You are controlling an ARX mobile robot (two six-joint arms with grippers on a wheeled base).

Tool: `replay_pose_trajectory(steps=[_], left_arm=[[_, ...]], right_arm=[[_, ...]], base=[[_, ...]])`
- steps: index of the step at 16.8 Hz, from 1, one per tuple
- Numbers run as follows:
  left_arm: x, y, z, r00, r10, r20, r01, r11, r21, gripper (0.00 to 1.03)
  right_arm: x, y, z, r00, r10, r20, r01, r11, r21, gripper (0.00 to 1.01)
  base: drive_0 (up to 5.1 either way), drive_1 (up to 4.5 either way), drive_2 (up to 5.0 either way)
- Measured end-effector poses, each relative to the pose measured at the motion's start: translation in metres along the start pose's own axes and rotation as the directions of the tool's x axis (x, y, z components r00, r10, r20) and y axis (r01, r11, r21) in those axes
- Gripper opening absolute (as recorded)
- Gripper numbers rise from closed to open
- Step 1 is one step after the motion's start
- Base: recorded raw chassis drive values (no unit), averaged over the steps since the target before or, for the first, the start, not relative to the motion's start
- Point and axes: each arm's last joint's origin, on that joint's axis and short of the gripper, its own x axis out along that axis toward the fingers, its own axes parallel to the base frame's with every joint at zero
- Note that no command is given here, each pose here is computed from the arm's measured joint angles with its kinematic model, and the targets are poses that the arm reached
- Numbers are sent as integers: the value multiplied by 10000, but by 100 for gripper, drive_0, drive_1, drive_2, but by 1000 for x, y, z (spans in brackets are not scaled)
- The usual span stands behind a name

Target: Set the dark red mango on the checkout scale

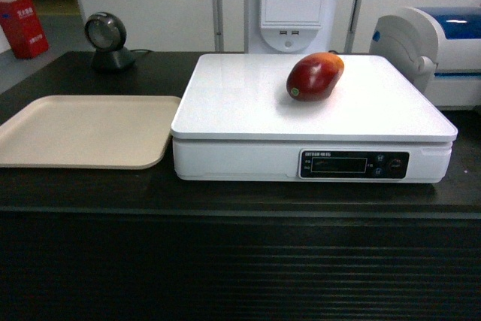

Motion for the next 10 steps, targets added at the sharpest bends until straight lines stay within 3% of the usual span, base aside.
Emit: replay_pose_trajectory(steps=[1, 2, 3, 7, 10], left_arm=[[-9, 3, -20, 9992, 121, -379, -121, 9999, 6, 18], [-17, 3, -31, 9986, 101, -513, -101, 9999, 6, 7], [-26, 3, -36, 9992, 83, -395, -82, 10000, 35, 2], [-58, 3, -64, 9992, 72, -403, -71, 10000, 31, 2], [-71, 3, -71, 9996, 62, -277, -61, 10000, 34, 2]], right_arm=[[0, 0, 0, 10000, -4, 0, 4, 10000, 0, 98], [0, 0, 0, 10000, -4, 0, 4, 10000, 0, 98], [0, 0, 0, 10000, 0, 0, 0, 10000, 0, 98], [0, 0, 0, 10000, 0, 0, 0, 10000, 0, 98], [0, 0, 0, 10000, 0, 0, 0, 10000, 0, 98]], base=[[0, 0, 0], [0, 0, 0], [0, 0, 0], [0, 0, 0], [0, 0, 0]])
